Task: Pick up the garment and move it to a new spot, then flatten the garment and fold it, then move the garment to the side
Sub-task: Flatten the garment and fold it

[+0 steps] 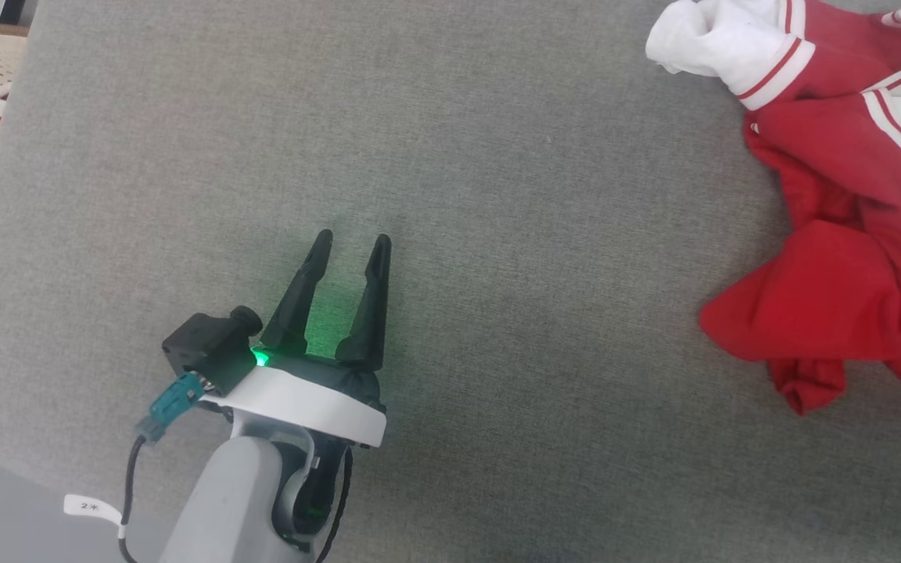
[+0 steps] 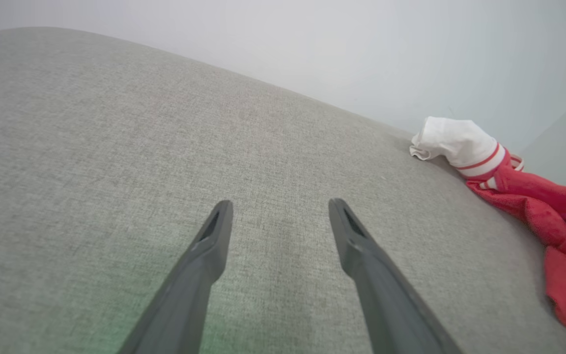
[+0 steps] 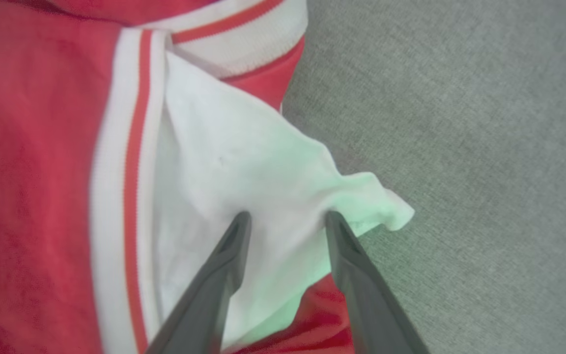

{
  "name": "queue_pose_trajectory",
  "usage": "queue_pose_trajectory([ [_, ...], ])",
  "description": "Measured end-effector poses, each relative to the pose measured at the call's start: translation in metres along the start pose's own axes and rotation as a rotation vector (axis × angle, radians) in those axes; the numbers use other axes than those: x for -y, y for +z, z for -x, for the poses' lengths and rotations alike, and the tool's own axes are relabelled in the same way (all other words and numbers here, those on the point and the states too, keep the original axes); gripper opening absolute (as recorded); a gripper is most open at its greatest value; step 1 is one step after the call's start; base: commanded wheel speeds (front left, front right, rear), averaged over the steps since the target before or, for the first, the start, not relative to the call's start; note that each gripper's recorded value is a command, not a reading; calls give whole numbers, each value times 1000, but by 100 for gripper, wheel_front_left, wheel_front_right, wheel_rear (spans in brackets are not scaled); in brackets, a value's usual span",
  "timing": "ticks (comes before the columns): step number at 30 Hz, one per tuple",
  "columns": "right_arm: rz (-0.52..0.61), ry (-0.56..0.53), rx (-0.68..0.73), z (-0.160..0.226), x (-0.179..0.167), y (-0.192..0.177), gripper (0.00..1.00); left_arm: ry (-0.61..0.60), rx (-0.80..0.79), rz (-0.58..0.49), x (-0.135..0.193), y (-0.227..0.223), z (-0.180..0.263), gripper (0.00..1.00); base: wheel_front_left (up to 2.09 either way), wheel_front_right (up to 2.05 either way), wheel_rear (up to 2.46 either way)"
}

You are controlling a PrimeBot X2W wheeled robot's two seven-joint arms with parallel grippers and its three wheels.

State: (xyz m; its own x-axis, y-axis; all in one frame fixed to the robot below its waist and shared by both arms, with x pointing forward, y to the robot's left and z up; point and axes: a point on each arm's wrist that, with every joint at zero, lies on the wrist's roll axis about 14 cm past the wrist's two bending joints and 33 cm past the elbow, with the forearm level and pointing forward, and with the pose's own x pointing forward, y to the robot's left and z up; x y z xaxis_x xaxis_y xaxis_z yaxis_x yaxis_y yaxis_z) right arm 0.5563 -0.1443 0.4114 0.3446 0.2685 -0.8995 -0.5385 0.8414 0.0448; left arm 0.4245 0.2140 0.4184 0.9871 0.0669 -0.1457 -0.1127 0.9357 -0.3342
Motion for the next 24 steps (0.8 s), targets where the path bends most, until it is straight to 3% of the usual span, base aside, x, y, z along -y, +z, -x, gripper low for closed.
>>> queue_pose_trajectory([
  [1,-1,0,1,1,1,0,0,1,1,0,0,0,0,100,0,0,0],
  [14,-121,-87,146,35,42,-10,0,-75,-7,-20,23,-8,-18,100,0,0,0],
  [24,-305,-389,248,75,145,-49,0,-116,-22,-33,35,-19,-31,100,0,0,0],
])
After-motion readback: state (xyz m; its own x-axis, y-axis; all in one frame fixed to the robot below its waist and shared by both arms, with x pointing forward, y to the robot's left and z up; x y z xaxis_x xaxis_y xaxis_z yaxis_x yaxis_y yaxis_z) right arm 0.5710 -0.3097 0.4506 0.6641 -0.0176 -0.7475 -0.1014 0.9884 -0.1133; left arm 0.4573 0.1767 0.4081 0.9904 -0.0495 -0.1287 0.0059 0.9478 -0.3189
